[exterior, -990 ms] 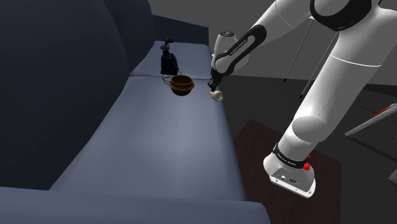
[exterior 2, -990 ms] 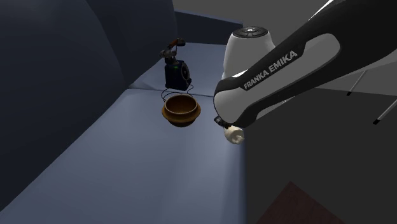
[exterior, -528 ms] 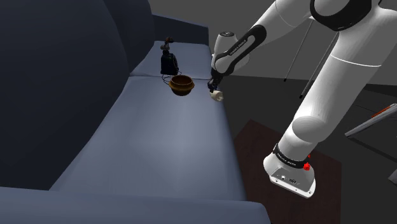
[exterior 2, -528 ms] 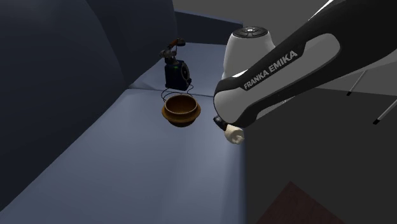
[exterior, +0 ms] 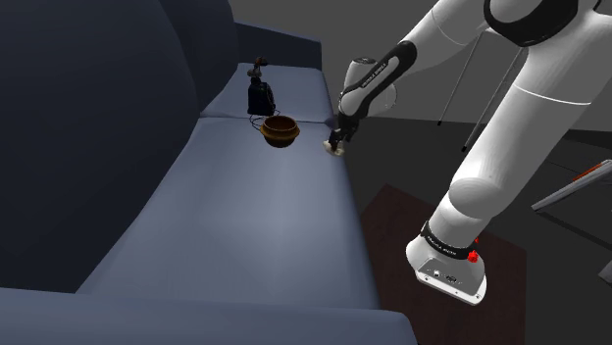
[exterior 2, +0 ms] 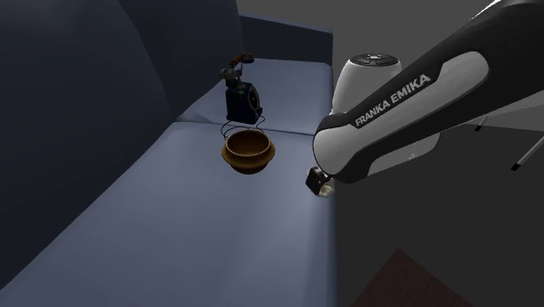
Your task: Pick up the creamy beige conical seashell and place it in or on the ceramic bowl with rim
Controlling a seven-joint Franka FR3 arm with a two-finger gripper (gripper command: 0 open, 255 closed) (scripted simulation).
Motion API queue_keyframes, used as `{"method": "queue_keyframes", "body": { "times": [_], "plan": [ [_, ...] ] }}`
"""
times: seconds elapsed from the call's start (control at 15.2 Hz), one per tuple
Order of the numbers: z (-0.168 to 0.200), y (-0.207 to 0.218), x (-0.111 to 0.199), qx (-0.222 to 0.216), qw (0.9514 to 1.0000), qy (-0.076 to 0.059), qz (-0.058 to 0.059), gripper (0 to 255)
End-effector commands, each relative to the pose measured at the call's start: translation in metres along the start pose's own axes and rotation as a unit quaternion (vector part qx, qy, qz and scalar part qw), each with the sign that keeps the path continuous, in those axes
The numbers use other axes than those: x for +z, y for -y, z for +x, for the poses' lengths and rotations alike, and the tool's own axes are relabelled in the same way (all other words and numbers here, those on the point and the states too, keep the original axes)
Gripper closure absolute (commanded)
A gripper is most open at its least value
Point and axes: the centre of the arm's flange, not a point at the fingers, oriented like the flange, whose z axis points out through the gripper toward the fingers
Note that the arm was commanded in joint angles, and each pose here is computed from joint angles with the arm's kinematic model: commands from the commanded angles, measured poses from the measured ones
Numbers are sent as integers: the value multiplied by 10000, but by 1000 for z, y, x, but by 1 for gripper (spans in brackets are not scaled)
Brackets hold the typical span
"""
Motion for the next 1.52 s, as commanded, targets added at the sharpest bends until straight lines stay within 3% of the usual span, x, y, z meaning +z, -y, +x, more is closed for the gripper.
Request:
{"method": "queue_keyframes", "body": {
  "times": [0.0,0.2,0.73,0.79,1.45],
  "plan": [
    [-1,0,10,10,10000,2,6,0],
    [-1,0,29,10,10000,2,6,0],
    [-1,0,29,10,10000,3,6,0],
    [-1,0,29,10,10000,3,6,255],
    [0,-1,23,10,10000,2,5,255]
  ]
}}
